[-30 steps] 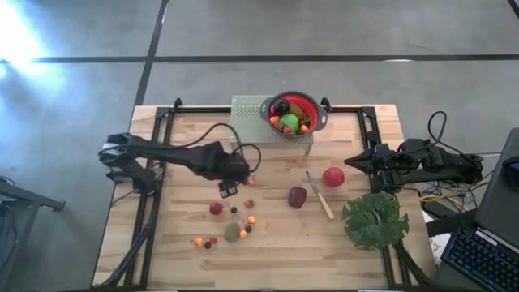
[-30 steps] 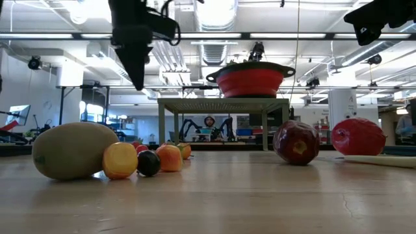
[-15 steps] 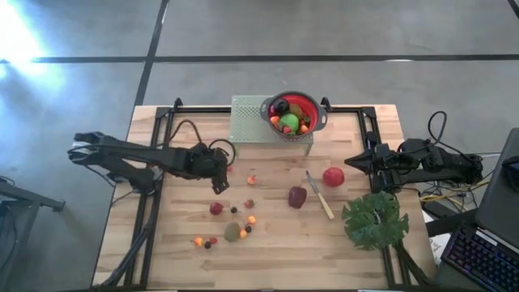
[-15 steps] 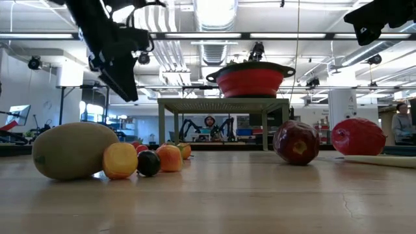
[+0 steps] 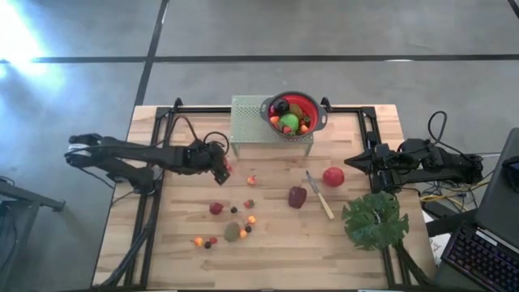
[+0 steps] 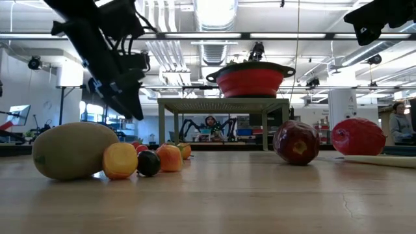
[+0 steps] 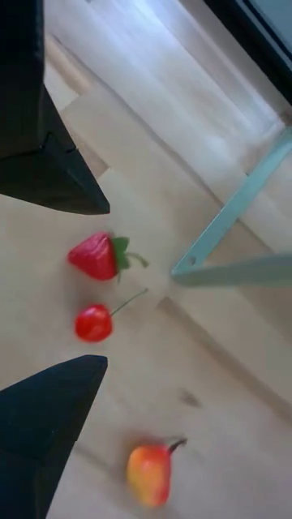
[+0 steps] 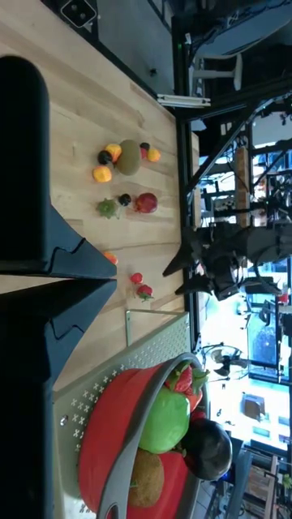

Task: Pick & Place Fruit
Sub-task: Put the red strawberry into the black strainer bowl on the shelf

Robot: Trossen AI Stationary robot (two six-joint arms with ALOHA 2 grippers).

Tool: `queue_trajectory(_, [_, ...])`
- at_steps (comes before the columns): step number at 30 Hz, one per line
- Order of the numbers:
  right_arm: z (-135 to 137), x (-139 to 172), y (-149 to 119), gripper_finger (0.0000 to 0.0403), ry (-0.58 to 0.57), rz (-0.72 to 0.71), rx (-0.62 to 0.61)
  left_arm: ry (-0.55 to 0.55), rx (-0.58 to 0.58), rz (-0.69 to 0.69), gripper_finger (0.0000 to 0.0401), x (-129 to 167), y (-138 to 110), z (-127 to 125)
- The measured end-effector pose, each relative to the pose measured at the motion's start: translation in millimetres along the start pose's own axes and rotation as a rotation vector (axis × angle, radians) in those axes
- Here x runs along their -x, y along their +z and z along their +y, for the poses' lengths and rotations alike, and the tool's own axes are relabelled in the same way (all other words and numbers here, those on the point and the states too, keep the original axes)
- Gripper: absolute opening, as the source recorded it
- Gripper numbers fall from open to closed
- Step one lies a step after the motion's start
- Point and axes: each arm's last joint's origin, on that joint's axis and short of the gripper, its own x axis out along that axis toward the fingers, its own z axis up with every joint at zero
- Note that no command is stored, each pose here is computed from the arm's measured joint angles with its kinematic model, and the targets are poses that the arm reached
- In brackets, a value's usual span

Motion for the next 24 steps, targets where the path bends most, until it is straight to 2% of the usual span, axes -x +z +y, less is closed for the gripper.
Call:
queue_trajectory(9, [0.0,0.0,0.0,0.0008,0.000,0.000,0.000,0.049,0.103,0.012,0.0297,-15.6,-9.5,16.2])
queue_trajectory(15, [0.0,0.1,0.1,0.0008,0.000,0.000,0.000,0.014,0.159,-0.040,0.0296,-20.7,-11.8,15.0])
queue_trajectory(24, [0.0,0.1,0.1,0.0008,0.000,-0.001,0.000,0.029,0.179,-0.019,0.0296,-35.2,-23.4,13.6])
